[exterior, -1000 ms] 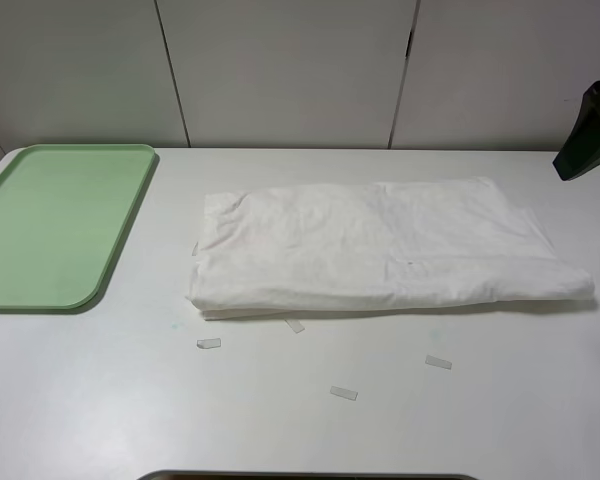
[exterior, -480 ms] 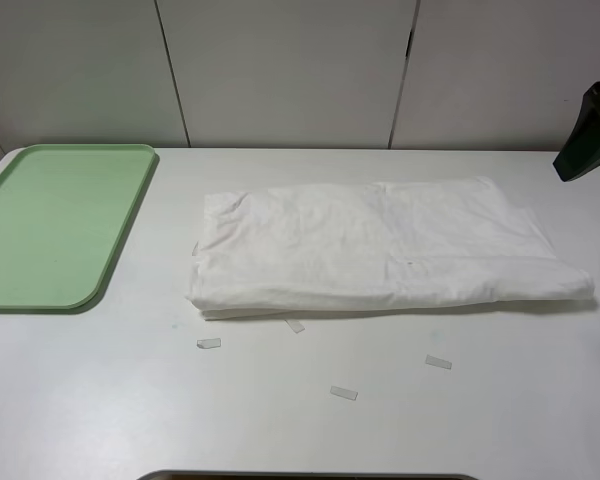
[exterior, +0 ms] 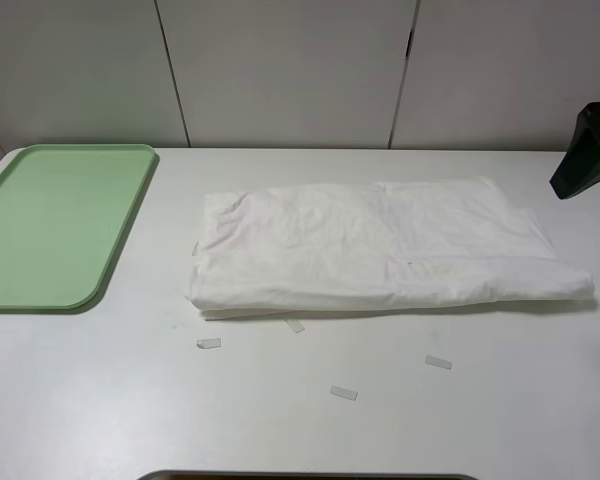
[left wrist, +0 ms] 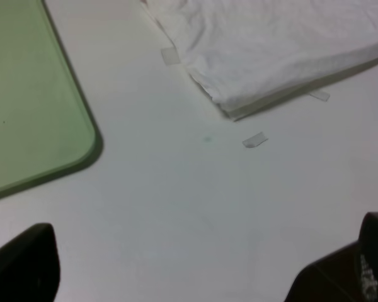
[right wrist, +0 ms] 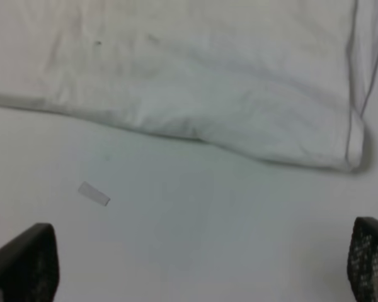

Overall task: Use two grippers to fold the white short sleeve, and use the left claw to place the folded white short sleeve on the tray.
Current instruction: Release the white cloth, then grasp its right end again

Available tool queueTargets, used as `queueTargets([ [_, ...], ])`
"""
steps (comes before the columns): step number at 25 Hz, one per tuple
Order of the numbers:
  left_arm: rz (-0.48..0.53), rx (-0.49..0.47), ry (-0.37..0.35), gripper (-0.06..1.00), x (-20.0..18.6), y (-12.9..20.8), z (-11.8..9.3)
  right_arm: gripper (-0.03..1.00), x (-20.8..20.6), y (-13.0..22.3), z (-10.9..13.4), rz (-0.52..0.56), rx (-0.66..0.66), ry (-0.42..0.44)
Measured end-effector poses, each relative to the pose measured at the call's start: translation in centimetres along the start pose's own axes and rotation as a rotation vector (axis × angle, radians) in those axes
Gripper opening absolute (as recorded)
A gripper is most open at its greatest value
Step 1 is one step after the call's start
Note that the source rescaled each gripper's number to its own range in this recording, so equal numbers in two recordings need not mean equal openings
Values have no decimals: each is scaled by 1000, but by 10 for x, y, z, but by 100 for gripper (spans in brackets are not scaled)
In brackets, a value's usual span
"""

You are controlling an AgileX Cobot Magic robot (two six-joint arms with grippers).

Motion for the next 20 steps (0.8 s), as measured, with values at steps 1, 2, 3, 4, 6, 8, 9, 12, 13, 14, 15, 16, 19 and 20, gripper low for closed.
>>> queueTargets([
  [1, 0, 0, 1, 93, 0, 0, 0, 100, 1, 1, 0, 4, 1, -1],
  [2, -1, 0, 1, 93, 0, 0, 0, 100, 2, 2, 0, 7, 1, -2],
  [3, -1, 0, 1, 93, 0, 0, 0, 100, 2, 2, 0, 9, 2, -3],
  [4, -1, 0, 1, 93, 0, 0, 0, 100, 2, 2, 0, 10, 2, -3],
  [6, -1, -1, 0, 93, 0, 0, 0, 100, 2, 2, 0, 10, 2, -3],
  [8, -4, -10, -12, 93, 0, 0, 0, 100, 2, 2, 1, 7, 3, -5],
  [9, -6, -15, -23, 93, 0, 0, 1, 100, 2, 1, 1, 4, 5, -9],
  [12, -17, -53, -75, 92, 0, -1, 3, 100, 2, 0, 4, -4, 15, -29],
  [13, -21, -63, -90, 92, 0, -1, 4, 100, 2, 0, 4, -4, 15, -29],
  [14, -26, -80, -113, 92, 0, -1, 5, 100, 2, 0, 6, -7, 19, -38],
  [15, -28, -88, -124, 92, 0, -1, 5, 100, 2, -1, 7, -12, 24, -48],
  [16, -33, -103, -146, 92, 0, -1, 6, 100, 2, -2, 8, -17, 29, -57],
  [19, -45, -143, -202, 92, -1, -2, 9, 100, 2, -6, 10, -43, 40, -70],
  [20, -50, -159, -224, 92, -1, -2, 9, 100, 2, -7, 10, -52, 41, -67],
])
Point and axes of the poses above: a point on each arm's last joint axis where the gripper is mounted, x pointing out along that axis toward the gripper, z along the wrist's bending axis when the last joint is at zero, y = z × x, the point moved 6 cm from there along x, pointing out along that axis toward the gripper, and after that the axes turned 9 degrees about -x, right-handed, at the moved point
